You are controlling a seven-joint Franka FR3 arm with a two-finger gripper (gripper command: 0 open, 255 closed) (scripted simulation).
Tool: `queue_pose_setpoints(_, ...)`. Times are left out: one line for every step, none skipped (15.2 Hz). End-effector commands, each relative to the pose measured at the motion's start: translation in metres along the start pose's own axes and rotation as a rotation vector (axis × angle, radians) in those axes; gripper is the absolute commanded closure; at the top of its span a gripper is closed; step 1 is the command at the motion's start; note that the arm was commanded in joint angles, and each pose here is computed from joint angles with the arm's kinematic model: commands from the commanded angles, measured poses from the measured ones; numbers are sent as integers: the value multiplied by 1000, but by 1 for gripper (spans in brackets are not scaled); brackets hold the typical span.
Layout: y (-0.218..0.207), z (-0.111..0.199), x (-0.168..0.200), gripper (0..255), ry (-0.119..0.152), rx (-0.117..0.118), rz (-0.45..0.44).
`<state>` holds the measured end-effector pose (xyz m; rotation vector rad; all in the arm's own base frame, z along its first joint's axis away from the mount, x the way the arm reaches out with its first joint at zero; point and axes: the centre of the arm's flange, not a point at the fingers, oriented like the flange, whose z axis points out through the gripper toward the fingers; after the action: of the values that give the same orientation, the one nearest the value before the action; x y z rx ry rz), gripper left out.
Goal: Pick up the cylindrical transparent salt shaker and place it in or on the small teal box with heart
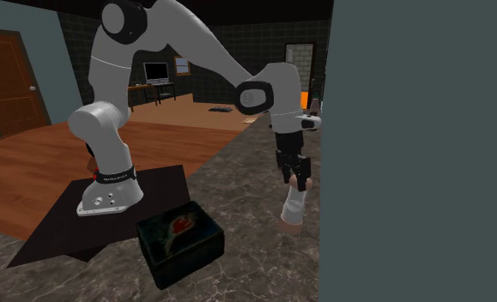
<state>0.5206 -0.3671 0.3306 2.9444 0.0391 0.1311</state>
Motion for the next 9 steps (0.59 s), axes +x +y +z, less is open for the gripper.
queue_pose_setpoints(2, -9, 1, 255, 0, 0, 0)
queue_pose_setpoints(3, -14, 2, 255, 0, 0, 0)
queue_pose_setpoints(4, -20, 2, 255, 0, 0, 0)
queue_pose_setpoints(5, -25, 3, 255, 0, 0, 0)
queue_pose_setpoints(6, -30, 3, 255, 0, 0, 0)
queue_pose_setpoints(7, -35, 4, 255, 0, 0, 0)
queue_pose_setpoints(8, -40, 4, 255, 0, 0, 0)
queue_pose_setpoints(9, -45, 4, 255, 0, 0, 0)
queue_pose_setpoints(10, -51, 5, 255, 0, 0, 0)
